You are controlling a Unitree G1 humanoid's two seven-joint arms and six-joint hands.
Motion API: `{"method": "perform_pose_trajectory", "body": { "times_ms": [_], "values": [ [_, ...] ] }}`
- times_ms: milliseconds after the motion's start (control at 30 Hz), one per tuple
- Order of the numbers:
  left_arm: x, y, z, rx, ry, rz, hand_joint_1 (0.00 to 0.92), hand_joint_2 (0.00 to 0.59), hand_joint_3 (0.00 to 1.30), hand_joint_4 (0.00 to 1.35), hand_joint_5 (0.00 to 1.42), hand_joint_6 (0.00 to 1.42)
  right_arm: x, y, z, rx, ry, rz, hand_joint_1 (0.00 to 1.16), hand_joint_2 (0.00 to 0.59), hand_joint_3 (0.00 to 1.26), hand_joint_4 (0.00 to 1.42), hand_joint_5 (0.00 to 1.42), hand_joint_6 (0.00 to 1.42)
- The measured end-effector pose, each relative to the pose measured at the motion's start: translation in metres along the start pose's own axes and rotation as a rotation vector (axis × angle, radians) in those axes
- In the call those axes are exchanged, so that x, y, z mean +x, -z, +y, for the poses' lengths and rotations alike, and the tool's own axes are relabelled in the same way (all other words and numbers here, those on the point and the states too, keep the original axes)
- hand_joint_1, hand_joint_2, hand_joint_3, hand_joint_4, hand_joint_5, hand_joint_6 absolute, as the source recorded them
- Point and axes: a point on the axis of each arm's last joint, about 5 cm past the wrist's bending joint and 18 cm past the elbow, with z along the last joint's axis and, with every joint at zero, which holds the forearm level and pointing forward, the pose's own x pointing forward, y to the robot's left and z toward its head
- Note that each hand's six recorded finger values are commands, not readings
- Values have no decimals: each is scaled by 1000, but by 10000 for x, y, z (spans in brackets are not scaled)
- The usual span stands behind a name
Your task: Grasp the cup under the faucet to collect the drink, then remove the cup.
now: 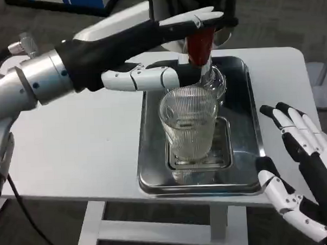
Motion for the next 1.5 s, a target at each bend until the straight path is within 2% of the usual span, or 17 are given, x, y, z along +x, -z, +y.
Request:
{"method": "perform_pose_trajectory", "body": {
  "times_ms": [267, 933, 1133, 1500],
  "values": [
    [7, -20, 10, 55, 4, 7, 0, 148, 128, 0, 0, 209, 14, -3, -5, 1, 6, -6, 56, 495, 65, 0, 0, 48],
    [50, 0, 4, 153, -1, 10, 0, 146, 117, 0, 0, 208, 93, -19, 29, 17, 10, -31, 56, 495, 65, 0, 0, 48],
    [70, 3, 3, 190, 1, 12, 0, 144, 106, 0, 0, 191, 109, -7, 61, 27, 0, -20, 56, 495, 65, 0, 0, 48],
    [92, 17, -11, 220, -2, 8, 0, 144, 106, 0, 0, 187, 156, -12, 84, 38, 4, -19, 56, 495, 65, 0, 0, 48]
  ]
}}
